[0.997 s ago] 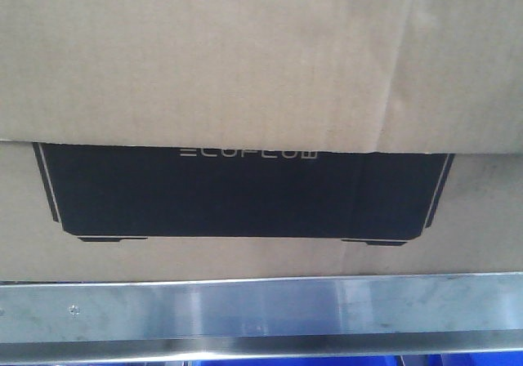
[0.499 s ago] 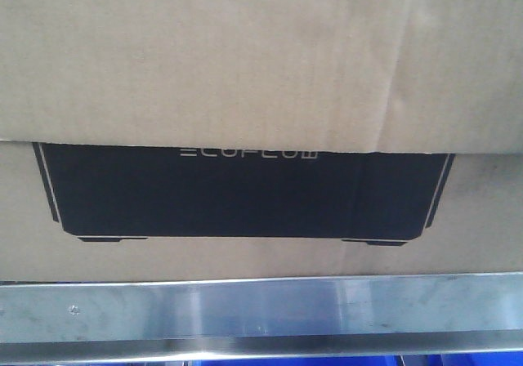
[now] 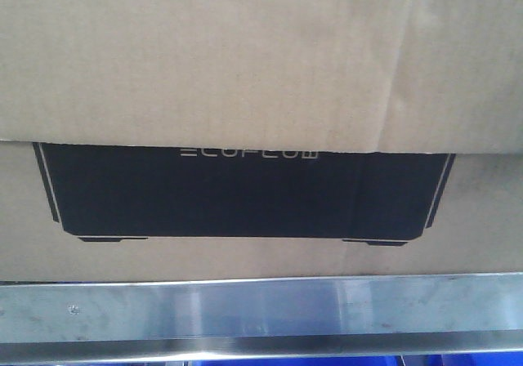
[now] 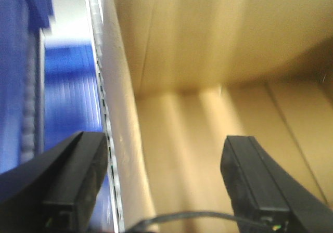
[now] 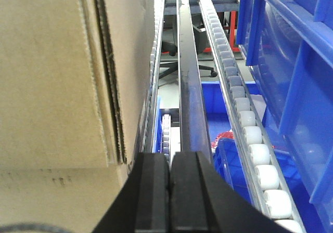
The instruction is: Grab box from left shelf to table start
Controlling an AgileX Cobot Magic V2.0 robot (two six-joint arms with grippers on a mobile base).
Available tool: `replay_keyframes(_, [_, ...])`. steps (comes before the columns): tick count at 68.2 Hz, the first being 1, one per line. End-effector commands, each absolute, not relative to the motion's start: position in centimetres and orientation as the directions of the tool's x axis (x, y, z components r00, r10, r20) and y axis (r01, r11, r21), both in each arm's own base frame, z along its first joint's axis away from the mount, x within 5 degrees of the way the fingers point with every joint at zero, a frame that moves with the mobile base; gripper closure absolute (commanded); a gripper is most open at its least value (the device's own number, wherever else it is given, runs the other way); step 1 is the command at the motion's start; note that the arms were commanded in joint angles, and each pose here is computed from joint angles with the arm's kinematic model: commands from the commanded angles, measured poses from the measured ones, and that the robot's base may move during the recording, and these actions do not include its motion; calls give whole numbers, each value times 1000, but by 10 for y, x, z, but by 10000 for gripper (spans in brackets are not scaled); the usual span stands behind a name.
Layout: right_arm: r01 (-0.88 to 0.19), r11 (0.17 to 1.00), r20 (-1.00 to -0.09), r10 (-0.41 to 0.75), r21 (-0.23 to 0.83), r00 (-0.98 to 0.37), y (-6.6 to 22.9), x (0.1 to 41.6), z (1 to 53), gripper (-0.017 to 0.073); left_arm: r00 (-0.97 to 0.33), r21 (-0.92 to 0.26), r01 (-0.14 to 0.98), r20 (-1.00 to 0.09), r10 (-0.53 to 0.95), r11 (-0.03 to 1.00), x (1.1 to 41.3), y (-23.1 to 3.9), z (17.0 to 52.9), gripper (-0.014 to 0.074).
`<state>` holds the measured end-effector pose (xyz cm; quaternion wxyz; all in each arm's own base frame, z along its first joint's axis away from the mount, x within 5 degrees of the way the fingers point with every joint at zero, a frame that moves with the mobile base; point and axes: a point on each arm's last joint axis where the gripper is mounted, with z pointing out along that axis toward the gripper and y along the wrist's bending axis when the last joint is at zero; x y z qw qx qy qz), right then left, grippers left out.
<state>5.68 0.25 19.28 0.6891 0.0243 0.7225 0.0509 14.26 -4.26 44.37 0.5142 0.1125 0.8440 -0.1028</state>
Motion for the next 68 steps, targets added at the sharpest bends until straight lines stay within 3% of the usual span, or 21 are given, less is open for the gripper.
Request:
replay_keyframes(1, [-37, 994, -992, 107, 105, 60, 2, 56, 202, 501, -449, -104, 292, -893, 40, 951, 153, -47, 462, 220])
replay_keyframes(12, [-37, 994, -992, 107, 105, 60, 2, 56, 202, 501, -599, -130, 247, -800, 45, 960, 181, -53, 460, 220])
replay_keyframes(20, [-37, 994, -992, 107, 105, 60, 2, 56, 202, 501, -671, -136, 153, -742, 2, 979, 197, -52, 455, 220])
replay_keyframes(52, [-37, 994, -992, 107, 105, 64, 2, 56, 202, 501, -786, -109, 111, -618, 20, 988, 236, -60, 424, 220])
replay_keyframes(68, [-44, 994, -980, 110, 104, 163, 1, 54, 220, 501, -791, -72, 100, -611, 35, 992, 240, -57, 421, 220])
